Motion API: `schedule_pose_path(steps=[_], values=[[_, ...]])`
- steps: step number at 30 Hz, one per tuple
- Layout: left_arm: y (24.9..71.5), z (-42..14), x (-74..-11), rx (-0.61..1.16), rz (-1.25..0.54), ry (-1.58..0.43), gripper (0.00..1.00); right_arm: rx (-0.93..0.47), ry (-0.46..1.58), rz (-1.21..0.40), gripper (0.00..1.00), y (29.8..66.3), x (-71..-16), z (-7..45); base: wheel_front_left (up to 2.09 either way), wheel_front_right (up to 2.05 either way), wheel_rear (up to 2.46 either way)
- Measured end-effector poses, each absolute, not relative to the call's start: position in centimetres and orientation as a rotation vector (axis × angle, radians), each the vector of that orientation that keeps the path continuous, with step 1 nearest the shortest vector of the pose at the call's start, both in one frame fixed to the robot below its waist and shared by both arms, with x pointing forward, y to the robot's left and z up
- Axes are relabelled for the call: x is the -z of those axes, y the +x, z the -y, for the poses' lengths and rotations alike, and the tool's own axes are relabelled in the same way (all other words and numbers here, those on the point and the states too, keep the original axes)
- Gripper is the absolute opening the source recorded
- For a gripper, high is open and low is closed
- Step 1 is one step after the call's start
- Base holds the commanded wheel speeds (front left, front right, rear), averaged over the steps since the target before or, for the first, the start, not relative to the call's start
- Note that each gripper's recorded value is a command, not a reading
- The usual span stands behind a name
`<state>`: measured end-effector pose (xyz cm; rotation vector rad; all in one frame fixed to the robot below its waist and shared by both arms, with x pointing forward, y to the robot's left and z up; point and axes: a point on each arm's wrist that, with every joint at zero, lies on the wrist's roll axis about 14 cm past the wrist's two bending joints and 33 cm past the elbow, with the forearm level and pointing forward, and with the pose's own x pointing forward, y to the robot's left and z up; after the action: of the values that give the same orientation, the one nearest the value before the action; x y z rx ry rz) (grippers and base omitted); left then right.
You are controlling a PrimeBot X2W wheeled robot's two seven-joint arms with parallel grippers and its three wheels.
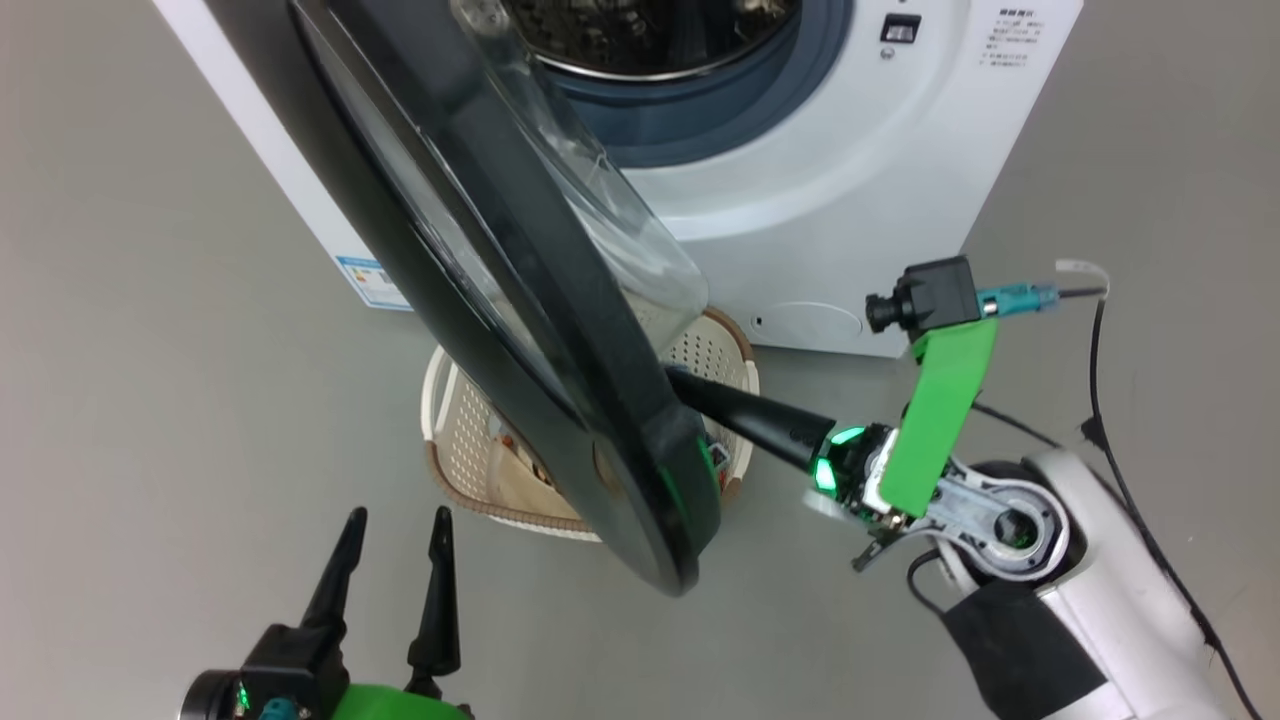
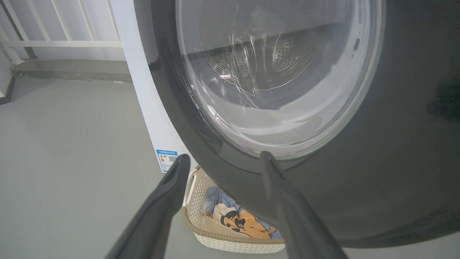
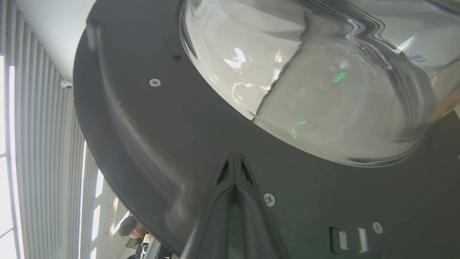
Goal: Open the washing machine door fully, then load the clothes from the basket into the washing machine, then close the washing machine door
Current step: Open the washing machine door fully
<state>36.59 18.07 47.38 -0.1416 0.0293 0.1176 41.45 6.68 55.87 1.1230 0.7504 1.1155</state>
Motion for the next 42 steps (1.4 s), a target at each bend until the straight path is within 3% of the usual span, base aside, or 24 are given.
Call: schedule_pose_path(steps=[20, 42], values=[[34.0, -19.0, -49.2, -0.145, 0.027, -0.173, 1.00, -1.134, 1.116, -0.787, 0.00, 36.5, -56.0, -10.1, 0.00, 0.00, 0.00], [33.7, -19.6, -50.3, -0.157, 0.063, -0.173, 1.00, -1.053, 1.148, -0.782, 0.00, 35.5, -54.8, -11.0, 0.00, 0.00, 0.00]])
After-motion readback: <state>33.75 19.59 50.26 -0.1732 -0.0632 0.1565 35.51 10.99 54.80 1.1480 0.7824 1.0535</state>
